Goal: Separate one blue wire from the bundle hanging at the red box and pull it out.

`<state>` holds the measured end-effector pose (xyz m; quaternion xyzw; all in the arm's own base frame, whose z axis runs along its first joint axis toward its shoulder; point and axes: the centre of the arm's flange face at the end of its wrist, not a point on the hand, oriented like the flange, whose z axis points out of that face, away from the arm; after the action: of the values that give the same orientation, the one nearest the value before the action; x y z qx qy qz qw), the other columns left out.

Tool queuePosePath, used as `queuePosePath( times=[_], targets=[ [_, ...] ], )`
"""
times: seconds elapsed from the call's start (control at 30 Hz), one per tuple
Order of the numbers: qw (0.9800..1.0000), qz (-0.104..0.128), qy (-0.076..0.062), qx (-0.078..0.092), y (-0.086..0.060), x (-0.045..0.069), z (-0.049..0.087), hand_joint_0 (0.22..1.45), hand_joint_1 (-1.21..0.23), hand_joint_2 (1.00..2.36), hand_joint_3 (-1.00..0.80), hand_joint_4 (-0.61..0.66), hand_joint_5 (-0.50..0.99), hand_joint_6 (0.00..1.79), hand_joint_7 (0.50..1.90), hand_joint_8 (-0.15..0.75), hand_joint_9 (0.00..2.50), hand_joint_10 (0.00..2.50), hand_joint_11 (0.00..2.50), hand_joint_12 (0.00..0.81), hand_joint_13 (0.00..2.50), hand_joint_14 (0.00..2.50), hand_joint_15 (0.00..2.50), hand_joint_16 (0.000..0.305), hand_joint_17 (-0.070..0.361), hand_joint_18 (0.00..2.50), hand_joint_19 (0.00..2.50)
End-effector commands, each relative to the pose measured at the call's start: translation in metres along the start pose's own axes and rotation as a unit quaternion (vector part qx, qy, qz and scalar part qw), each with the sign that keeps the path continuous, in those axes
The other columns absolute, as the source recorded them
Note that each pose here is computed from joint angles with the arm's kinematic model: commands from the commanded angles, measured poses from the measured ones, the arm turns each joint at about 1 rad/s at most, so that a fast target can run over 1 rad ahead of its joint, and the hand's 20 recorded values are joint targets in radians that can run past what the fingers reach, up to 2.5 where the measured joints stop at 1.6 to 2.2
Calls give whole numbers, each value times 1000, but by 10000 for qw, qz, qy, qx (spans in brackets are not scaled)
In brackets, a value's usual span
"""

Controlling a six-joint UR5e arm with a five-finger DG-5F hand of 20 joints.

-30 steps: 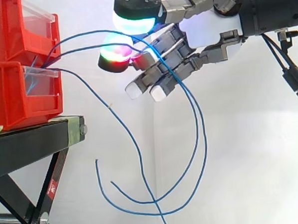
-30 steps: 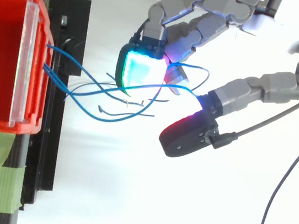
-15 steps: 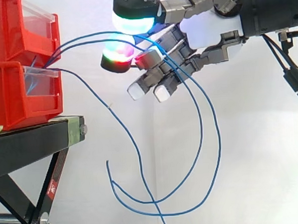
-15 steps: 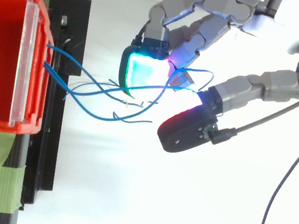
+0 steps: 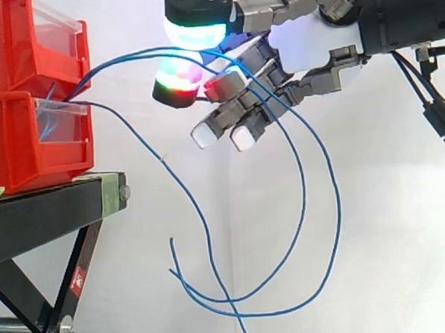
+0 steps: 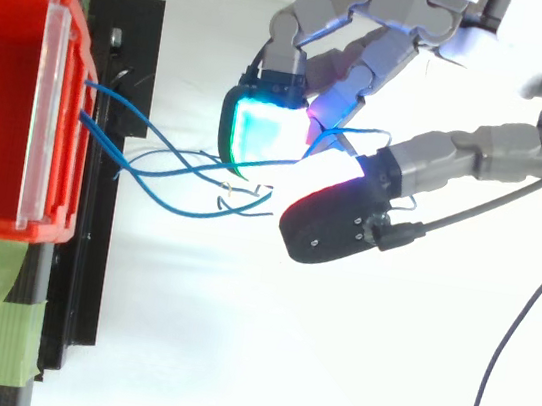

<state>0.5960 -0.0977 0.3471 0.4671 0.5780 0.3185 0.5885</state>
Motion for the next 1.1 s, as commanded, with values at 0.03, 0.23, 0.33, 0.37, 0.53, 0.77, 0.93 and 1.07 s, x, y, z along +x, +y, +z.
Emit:
queuePosePath(
  times=[0.03,0.23,0.33,0.37,0.53,0.77,0.93,1.07],
  targets=[
    [10000,1,4,-4,0,0,0,593,-754,1015,-301,86,-130,901,1043,302,1176,7,1608,416,757,18,675,48,108,876,688],
    [10000,-1,0,6,-1,0,0,599,-790,1017,-245,80,-124,910,1066,298,1199,7,1630,416,784,17,682,48,109,895,684],
    [10000,-1,7,3,-1,0,0,608,-811,1018,-237,64,-127,913,1067,298,1194,8,1647,417,782,18,691,48,109,901,686],
    [10000,-1,7,3,-1,0,0,610,-816,1018,-237,57,-129,914,1071,292,1191,8,1655,417,783,17,694,48,109,903,677],
    [10000,-1,0,6,-1,0,0,619,-855,1017,-240,52,-156,928,1034,299,1105,8,1633,429,766,19,700,49,111,884,677],
    [10000,1,4,-4,0,0,0,620,-896,1019,-209,55,-177,936,1033,310,953,14,1482,434,645,17,663,52,118,772,629],
    [10000,1,4,-4,0,0,0,631,-917,1019,-171,98,-193,944,987,315,893,12,1478,435,593,16,630,53,119,738,607],
    [10000,1,4,-4,0,0,0,638,-933,1020,-152,118,-206,947,952,317,848,14,1464,439,563,18,613,54,121,714,591]
  ],
)
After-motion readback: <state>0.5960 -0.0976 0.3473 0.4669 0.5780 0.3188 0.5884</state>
